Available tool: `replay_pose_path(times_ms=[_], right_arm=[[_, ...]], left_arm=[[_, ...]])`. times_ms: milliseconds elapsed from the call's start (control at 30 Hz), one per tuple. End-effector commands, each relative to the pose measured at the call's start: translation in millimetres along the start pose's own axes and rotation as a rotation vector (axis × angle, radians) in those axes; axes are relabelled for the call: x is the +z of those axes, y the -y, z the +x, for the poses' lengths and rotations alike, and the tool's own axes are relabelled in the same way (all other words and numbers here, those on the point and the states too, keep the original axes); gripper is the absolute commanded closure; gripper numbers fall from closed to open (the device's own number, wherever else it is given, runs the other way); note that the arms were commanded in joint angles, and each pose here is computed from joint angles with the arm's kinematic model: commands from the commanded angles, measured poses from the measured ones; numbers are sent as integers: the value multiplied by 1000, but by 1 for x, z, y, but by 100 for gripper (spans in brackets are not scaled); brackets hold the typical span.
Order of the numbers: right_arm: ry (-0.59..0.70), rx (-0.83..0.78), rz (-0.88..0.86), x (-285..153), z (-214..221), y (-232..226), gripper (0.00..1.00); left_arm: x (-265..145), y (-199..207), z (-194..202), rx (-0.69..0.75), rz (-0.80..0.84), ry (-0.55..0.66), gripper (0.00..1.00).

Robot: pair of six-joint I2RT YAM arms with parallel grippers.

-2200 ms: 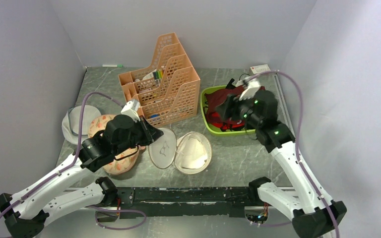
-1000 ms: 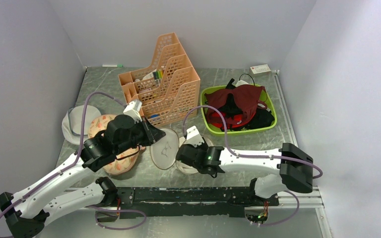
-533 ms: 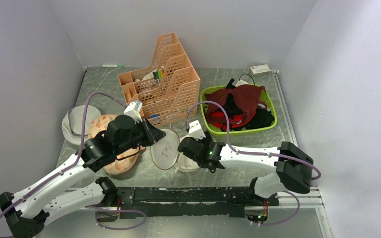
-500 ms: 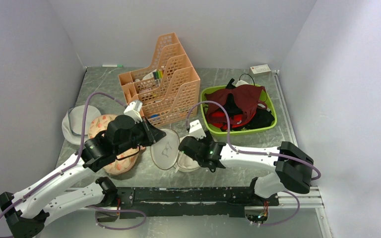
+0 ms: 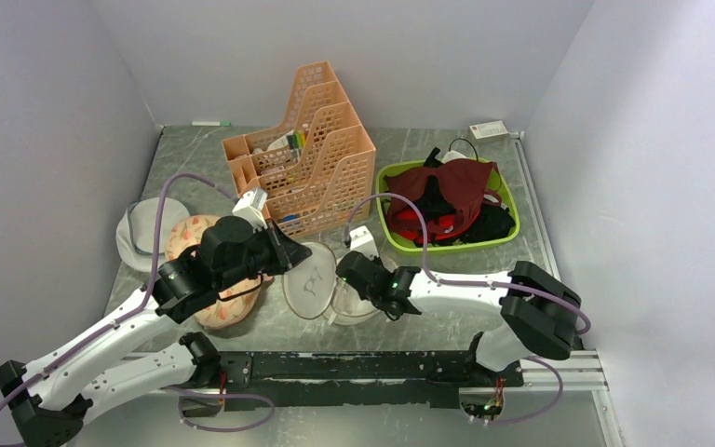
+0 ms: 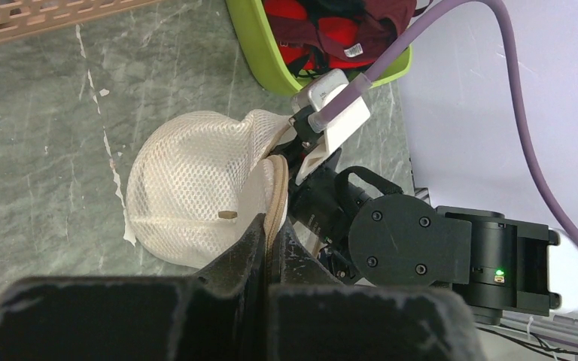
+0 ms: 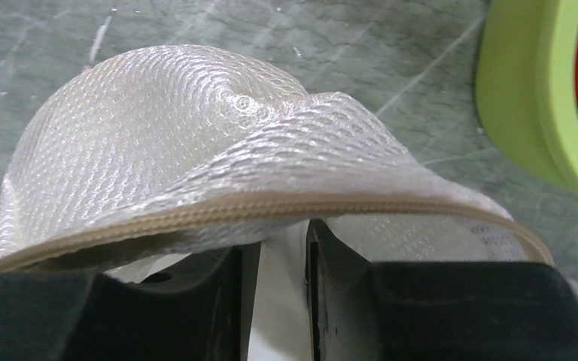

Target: Unzip the laundry bag and remove the bra

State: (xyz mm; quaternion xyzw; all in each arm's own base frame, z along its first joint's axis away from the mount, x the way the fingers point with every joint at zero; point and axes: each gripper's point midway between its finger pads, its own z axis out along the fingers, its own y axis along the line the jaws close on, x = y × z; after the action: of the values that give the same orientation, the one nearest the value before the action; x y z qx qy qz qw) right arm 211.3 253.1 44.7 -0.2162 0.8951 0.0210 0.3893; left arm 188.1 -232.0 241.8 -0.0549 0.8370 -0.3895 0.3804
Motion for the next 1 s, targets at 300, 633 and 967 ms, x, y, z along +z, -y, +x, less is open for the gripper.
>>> replay_pose_path(times_ms=[300, 633, 967], right_arm=[[98, 189, -324, -57, -47, -48, 71], [116, 174, -253, -48, -43, -35, 64], [60, 70, -91, -33, -27, -11, 58]], left_arm=[[0, 3, 0, -11, 24, 0, 93], [-1, 0, 3, -15, 17, -7, 93], [1, -2, 7, -21, 20, -15, 93]])
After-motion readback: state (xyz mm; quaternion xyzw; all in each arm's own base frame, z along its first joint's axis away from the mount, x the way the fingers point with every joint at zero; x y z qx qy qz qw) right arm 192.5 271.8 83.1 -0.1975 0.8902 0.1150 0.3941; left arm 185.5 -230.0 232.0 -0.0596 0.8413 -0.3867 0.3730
